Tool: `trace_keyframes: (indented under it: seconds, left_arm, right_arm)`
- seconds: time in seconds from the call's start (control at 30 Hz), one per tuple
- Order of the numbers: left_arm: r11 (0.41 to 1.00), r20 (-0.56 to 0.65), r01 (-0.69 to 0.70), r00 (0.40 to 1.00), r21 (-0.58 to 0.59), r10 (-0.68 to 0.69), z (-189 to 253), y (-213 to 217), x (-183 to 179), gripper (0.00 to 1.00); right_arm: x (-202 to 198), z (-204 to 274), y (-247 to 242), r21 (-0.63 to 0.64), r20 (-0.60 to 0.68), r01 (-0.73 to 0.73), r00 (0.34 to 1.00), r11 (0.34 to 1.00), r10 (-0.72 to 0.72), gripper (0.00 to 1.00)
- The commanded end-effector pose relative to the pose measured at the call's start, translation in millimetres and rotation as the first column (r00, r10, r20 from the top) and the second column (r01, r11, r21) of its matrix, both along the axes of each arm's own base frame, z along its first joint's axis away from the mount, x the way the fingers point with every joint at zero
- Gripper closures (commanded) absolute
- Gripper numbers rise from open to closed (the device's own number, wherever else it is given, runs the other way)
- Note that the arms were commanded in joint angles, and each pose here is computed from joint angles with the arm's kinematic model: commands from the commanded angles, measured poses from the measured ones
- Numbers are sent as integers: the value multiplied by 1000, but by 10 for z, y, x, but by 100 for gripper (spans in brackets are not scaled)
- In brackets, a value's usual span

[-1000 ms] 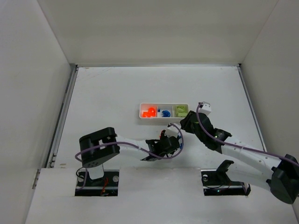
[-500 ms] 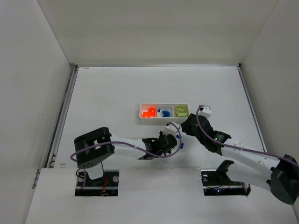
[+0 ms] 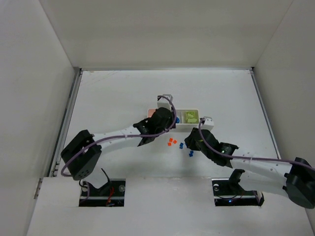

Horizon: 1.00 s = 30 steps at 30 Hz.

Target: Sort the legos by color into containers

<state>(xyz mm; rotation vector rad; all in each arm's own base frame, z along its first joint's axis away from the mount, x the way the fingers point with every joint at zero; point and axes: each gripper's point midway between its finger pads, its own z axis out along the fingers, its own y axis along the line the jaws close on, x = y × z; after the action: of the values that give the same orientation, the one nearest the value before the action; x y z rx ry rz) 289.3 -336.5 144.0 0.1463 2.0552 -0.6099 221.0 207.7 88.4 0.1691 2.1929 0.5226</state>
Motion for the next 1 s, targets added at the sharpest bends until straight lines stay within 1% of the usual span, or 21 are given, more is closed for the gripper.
trace_keyframes:
  seconds: [0.0, 0.07, 0.2, 0.27, 0.3, 0.37, 0.43, 0.47, 0.57, 0.7, 0.97]
  left_arm:
    - [998, -25, 32, 999, -54, -33, 35, -216, 216, 87]
    - [999, -35, 21, 999, -40, -23, -46, -267, 366, 85]
    - [1000, -60, 6, 998, -18, -7, -199, -304, 531, 82]
    - [1000, -65, -5, 998, -10, 4, -245, -303, 581, 77]
    - [1000, -66, -12, 998, -5, 11, -268, -290, 601, 71]
    - [1000, -69, -23, 997, -6, 23, -275, -262, 630, 64]
    - [999, -61, -29, 998, -14, 28, -233, -224, 631, 57]
    - [999, -53, -37, 998, -19, 36, -184, -183, 636, 56]
    - [996, -26, -76, 997, -41, 75, -14, 8, 649, 55]
    - [991, 8, -106, 994, -85, 107, 216, 258, 569, 56]
    - [963, 28, -223, 973, -153, 229, 359, 893, 332, 57]
  right_arm:
    - [-35, 48, 262, 22, 30, -70, 997, 997, 70, 70]
    - [-80, -13, 377, -5, 14, -108, 994, 994, 108, 68]
    - [-138, -84, 592, -42, 5, -153, 988, 987, 153, 64]
    - [-139, -123, 679, -45, 8, -165, 986, 985, 165, 60]
    - [-133, -129, 717, -39, 9, -170, 985, 985, 171, 58]
    - [-114, -149, 788, -36, 10, -181, 983, 983, 181, 55]
    - [-78, -160, 869, -40, 21, -193, 981, 980, 194, 54]
    - [-66, -166, 905, -42, 22, -198, 980, 979, 199, 54]
    - [-17, -246, 977, -70, 14, -204, 979, 976, 205, 55]
    - [51, -364, 1036, -118, 2, -204, 979, 972, 206, 57]
    - [153, -503, 990, -203, -4, -157, 987, 966, 160, 62]
